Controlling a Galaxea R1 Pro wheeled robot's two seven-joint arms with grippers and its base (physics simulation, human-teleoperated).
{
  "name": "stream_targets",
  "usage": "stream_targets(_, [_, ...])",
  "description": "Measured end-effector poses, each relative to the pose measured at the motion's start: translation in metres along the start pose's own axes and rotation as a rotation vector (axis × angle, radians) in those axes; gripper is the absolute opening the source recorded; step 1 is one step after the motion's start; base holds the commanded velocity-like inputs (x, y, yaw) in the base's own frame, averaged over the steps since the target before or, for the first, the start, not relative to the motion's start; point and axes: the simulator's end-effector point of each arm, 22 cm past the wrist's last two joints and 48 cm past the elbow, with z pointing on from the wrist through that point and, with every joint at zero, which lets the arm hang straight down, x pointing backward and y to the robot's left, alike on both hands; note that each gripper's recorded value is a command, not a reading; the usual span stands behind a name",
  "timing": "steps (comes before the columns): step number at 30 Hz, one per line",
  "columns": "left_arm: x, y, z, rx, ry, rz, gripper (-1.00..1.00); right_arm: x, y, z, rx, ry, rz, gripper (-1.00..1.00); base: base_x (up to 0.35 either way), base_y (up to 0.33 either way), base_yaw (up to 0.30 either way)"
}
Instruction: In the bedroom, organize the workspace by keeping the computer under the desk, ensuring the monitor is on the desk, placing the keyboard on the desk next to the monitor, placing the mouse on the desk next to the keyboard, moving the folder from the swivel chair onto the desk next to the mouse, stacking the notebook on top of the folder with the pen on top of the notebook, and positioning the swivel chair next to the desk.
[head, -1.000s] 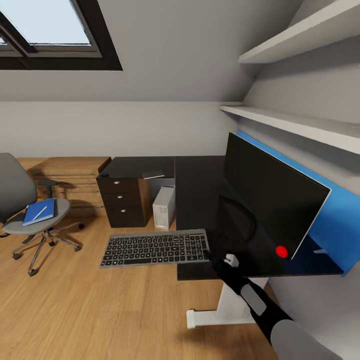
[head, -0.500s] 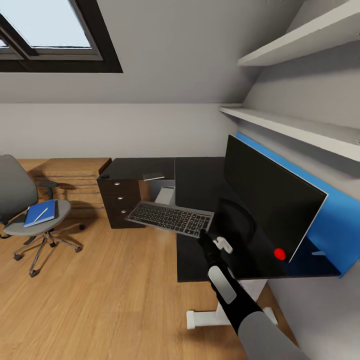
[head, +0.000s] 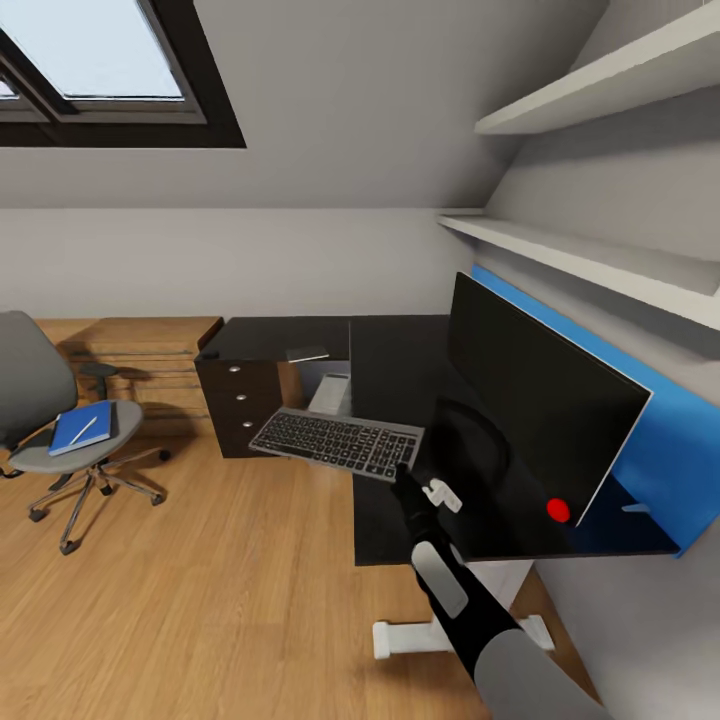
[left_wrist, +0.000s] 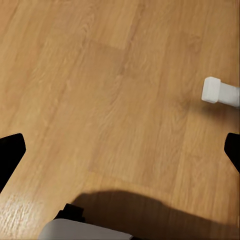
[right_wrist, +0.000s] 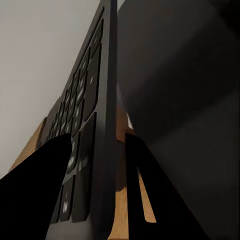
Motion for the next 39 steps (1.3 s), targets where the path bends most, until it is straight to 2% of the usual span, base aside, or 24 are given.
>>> stream_targets(8, [-0.003, 0.005, 0.001, -0.005, -0.006, 0.006, 1.00, 0.013, -0.021, -0.003, 0.044, 0.035, -0.028, -1.00, 0.000, 0.000, 0.000])
stream_targets(17, [-0.004, 0.007, 0.001, -0.006, -0.007, 0.008, 1.00, 0.012, -0.018, -0.002, 0.036, 0.031, -0.028, -1.00, 0.000, 0.000, 0.000])
stream_targets(24, [-0.004, 0.007, 0.001, -0.006, -0.007, 0.008, 1.00, 0.002, -0.018, -0.002, 0.037, -0.011, -0.024, -1.00, 0.000, 0.003, 0.000])
stream_targets(25, [-0.004, 0.007, 0.001, -0.006, -0.007, 0.008, 1.00, -0.005, -0.018, -0.002, 0.038, -0.039, -0.023, -1.00, 0.000, 0.074, 0.000])
stream_targets(39, [-0.004, 0.007, 0.001, -0.008, -0.007, 0.008, 1.00, -0.004, -0.018, -0.002, 0.036, -0.040, -0.023, -1.00, 0.000, 0.273, 0.000])
